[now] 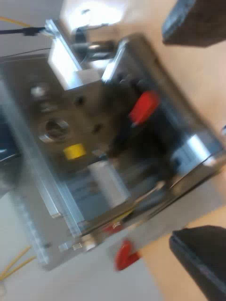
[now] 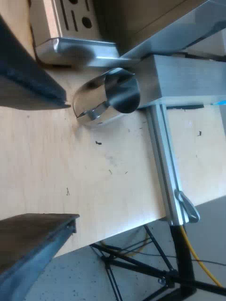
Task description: Put the handle in the coffee machine
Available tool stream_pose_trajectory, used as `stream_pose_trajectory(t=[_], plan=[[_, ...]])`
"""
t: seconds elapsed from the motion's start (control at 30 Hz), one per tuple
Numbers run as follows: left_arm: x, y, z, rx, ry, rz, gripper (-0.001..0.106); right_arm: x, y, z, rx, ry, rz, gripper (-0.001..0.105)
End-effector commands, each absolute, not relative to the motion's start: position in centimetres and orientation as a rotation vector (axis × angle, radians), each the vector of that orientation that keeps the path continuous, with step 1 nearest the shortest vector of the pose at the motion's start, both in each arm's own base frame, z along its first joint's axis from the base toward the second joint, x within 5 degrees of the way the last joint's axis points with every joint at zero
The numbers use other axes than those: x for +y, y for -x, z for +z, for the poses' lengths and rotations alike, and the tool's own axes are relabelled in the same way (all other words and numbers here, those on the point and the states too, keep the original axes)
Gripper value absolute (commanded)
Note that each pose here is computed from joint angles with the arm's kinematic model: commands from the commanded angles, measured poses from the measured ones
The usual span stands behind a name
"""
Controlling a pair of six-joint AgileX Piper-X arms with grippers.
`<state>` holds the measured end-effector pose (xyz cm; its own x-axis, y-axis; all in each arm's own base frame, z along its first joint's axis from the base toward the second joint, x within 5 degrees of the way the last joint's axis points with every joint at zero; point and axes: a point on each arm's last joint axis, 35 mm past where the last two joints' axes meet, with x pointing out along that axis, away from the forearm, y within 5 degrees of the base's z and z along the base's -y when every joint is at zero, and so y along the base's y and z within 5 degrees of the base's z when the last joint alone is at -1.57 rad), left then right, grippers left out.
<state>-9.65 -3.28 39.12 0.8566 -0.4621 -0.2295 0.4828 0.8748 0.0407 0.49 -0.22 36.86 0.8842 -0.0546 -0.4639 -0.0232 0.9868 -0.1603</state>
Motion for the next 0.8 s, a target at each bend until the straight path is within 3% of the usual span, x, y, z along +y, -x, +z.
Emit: stream_pose_trajectory(t=[0.03,0.13,0.33,0.57,0.8], plan=[[-3.2,9.4,37.8,0.341,-0.06,-0.496,0.079,-0.3,1.3,35.9,0.45,0.179,-0.031,0.051],[-3.3,9.5,38.0,0.332,-0.049,-0.488,0.079,-0.3,2.8,34.9,0.393,0.177,-0.036,0.051],[-3.1,8.7,37.8,0.329,-0.045,-0.47,0.079,-0.4,3.0,34.3,0.431,0.184,-0.059,0.051],[-2.5,5.8,37.9,0.26,0.084,-0.367,0.079,-0.4,2.0,35.3,0.305,0.193,-0.068,0.051],[-1.8,2.4,36.7,0.199,0.081,-0.355,0.079,-0.3,0.4,35.3,0.211,0.211,-0.064,0.051]])
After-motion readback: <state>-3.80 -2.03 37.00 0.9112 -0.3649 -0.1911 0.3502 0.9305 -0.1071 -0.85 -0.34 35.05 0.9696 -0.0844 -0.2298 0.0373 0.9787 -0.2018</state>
